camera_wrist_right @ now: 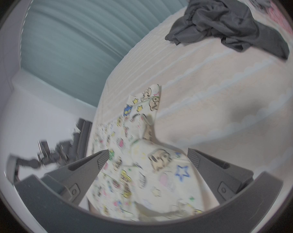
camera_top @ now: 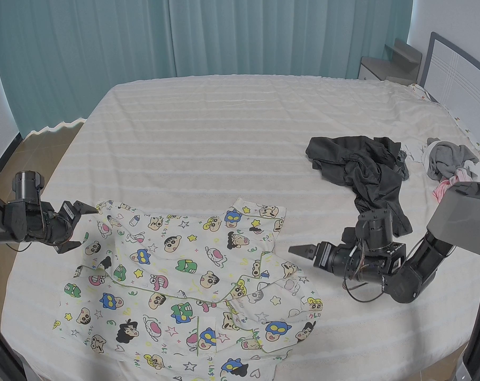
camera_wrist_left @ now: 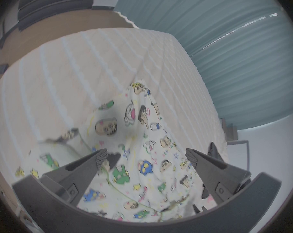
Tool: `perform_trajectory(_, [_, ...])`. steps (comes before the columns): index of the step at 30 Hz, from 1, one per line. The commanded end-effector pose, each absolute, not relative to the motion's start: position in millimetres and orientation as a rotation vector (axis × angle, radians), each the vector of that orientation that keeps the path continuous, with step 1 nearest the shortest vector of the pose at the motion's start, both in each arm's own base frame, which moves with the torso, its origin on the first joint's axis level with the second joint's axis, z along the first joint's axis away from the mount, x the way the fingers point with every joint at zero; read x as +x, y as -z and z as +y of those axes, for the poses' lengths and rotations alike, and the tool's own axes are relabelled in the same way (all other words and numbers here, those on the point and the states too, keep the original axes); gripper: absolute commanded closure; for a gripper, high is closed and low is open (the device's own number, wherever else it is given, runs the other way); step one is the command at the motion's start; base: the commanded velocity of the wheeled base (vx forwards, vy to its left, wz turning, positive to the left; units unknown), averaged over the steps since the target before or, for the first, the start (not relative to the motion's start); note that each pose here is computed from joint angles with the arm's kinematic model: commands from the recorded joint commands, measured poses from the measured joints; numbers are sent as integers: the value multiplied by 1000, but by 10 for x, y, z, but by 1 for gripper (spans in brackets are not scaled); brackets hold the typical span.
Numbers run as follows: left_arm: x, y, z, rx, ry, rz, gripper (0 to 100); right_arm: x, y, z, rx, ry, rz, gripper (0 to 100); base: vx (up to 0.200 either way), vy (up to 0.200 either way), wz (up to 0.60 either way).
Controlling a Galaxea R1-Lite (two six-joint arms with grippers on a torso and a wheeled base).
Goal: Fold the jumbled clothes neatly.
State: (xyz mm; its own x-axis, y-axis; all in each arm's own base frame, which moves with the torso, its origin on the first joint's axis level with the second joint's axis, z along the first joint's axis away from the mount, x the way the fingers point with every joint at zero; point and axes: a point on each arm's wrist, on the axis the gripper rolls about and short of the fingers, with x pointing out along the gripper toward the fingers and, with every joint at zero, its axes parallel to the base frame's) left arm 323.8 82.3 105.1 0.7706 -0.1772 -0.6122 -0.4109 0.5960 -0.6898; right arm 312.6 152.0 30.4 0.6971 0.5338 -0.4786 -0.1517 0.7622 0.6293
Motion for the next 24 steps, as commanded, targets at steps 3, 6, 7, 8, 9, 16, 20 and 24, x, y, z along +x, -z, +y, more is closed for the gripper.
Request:
perform_trajectory(3, [2656,-1337,538,-1057,-116,667,0,3265,-426,1692,780,-414,732,0,0,0,0])
perform_trajectory(6, [2554,-1322,509,-1062,-103,644,0,3202,-373,1660,776,-398,759,0,0,0,0])
perform_trajectory(7, [2496,-1293,472,-1066,-92,636,0,3167,-359,1648,773,-393,769,0,0,0,0])
perform_trajectory(8, [2491,-1290,462,-1067,-88,637,0,3163,-361,1646,773,-392,770,0,0,0,0])
perform_trajectory(9, [2442,-1261,410,-1069,-72,625,0,3134,-343,1644,771,-389,781,0,0,0,0])
perform_trajectory(16, [2419,-1233,307,-1145,-52,608,0,3084,-328,1709,758,-403,801,0,0,0,0])
perform_trajectory(20, [2424,-1233,300,-1147,-51,610,0,3013,-260,1793,741,-417,835,0,0,0,0])
perform_trajectory(24, [2406,-1234,297,-1149,-51,610,0,3063,-205,1840,740,-419,840,0,0,0,0])
